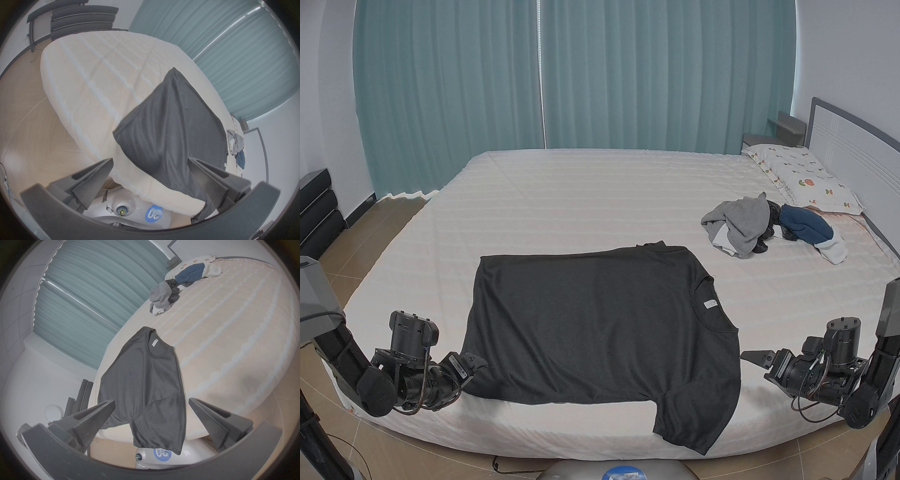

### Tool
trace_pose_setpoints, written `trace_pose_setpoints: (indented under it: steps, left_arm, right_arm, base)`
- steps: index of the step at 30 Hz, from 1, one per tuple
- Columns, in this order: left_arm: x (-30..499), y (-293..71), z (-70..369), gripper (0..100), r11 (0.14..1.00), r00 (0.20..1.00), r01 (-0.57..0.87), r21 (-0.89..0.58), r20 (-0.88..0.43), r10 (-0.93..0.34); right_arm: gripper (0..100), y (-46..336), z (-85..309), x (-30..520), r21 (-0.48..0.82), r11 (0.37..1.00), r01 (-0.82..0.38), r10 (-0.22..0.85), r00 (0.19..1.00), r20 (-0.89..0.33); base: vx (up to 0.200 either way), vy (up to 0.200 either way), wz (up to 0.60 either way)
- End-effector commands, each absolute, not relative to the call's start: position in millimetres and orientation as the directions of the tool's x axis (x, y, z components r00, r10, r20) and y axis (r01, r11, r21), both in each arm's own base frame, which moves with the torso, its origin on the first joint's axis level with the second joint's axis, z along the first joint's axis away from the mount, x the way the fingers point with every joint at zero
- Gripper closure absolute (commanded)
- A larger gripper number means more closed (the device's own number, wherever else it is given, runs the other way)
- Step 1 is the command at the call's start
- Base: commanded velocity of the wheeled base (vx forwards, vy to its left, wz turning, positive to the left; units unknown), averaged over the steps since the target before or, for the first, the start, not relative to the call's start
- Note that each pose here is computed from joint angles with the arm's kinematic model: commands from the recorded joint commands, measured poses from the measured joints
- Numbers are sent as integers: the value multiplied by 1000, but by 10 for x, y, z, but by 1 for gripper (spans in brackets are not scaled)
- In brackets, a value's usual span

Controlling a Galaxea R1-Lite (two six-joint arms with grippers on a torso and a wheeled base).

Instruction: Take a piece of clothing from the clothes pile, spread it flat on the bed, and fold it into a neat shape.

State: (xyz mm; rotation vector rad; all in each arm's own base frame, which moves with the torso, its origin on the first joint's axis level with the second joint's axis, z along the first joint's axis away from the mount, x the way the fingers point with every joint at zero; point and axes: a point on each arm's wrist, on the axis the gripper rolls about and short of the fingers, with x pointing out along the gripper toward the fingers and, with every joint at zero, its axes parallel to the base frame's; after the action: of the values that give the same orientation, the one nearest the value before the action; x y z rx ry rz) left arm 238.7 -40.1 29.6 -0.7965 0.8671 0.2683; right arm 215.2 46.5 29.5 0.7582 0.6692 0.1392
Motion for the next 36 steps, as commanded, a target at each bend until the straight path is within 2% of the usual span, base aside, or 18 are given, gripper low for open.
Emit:
trace_pose_setpoints:
  steps: [1, 6, 14, 15, 23, 29, 36]
  left_arm:
    - [2524, -243, 113, 0, 653, 599, -586, -480, -800, -50]
    - [2594, -187, 3, 0, 639, 589, -606, -474, -807, -39]
    - [2688, -185, -74, 0, 635, 624, -587, -502, -781, -40]
    - [2695, -186, -102, 100, 635, 619, -590, -498, -785, -40]
    - [2691, -135, -159, 100, 630, 600, -611, -479, -800, -26]
    - [2551, -65, -64, 100, 694, 599, -573, -436, -800, -8]
    - [2398, -37, 94, 100, 743, 595, -541, -395, -804, 5]
  right_arm:
    - [0, 475, 273, 2147, 675, 728, 122, 352, 778, -520]
    - [0, 473, 267, 2140, 674, 728, 124, 353, 775, -524]
    - [0, 474, 263, 2140, 674, 728, 125, 353, 775, -525]
    - [0, 474, 257, 2141, 673, 729, 127, 352, 773, -527]
    - [0, 476, 188, 2152, 665, 732, 146, 349, 758, -551]
    - [0, 485, 170, 2130, 660, 736, 151, 352, 747, -564]
    - [0, 617, 30, 2017, 628, 765, 143, 393, 670, -630]
  base:
    - [0, 0, 0]
    - [0, 0, 0]
    - [0, 0, 0]
    - [0, 0, 0]
    - [0, 0, 0]
    - [0, 0, 0]
    - [0, 0, 0]
